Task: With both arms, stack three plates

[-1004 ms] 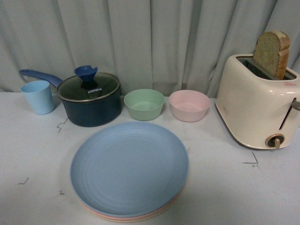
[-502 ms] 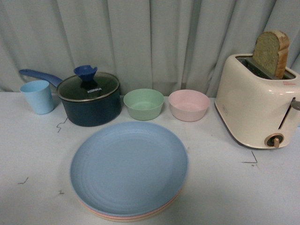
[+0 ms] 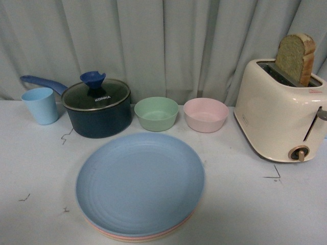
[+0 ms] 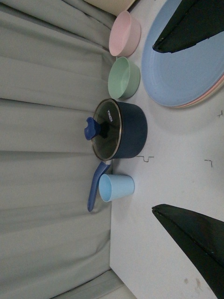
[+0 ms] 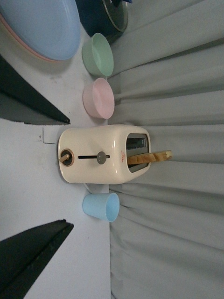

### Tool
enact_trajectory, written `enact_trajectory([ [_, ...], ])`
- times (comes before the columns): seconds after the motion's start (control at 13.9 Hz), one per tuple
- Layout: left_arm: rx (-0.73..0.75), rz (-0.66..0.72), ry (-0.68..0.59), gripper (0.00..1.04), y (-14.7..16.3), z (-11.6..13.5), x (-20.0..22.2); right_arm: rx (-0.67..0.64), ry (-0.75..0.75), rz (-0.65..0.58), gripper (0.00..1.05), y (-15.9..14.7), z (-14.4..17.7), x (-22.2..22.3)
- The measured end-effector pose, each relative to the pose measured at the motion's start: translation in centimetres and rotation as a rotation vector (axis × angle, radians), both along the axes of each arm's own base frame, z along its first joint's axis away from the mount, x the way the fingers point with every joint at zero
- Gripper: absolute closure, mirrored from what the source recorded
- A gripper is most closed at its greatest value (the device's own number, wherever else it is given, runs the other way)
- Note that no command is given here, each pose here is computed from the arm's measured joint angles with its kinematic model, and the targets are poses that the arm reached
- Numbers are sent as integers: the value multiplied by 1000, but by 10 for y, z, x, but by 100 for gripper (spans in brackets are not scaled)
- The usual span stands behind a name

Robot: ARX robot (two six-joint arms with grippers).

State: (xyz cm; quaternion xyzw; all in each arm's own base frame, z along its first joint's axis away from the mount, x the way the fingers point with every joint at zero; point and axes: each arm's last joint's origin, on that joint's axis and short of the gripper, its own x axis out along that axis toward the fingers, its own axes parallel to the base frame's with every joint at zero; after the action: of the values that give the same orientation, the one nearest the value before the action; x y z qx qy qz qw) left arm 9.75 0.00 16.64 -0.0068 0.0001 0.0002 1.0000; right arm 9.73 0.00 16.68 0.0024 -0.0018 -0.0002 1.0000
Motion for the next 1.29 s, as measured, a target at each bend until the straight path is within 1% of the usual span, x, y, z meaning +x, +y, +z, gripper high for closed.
enact_trajectory([
  [0.07,0,0,0,7,0,0,0,0,0,0,29,0,0,0],
  [0.14,0,0,0,7,0,0,0,0,0,0,15,0,0,0],
  [0.22,0,0,0,7,0,0,0,0,0,0,4,0,0,0],
  [0.29,0,0,0,7,0,0,0,0,0,0,7,0,0,0],
  [1.29,0,0,0,7,0,0,0,0,0,0,6,0,0,0],
])
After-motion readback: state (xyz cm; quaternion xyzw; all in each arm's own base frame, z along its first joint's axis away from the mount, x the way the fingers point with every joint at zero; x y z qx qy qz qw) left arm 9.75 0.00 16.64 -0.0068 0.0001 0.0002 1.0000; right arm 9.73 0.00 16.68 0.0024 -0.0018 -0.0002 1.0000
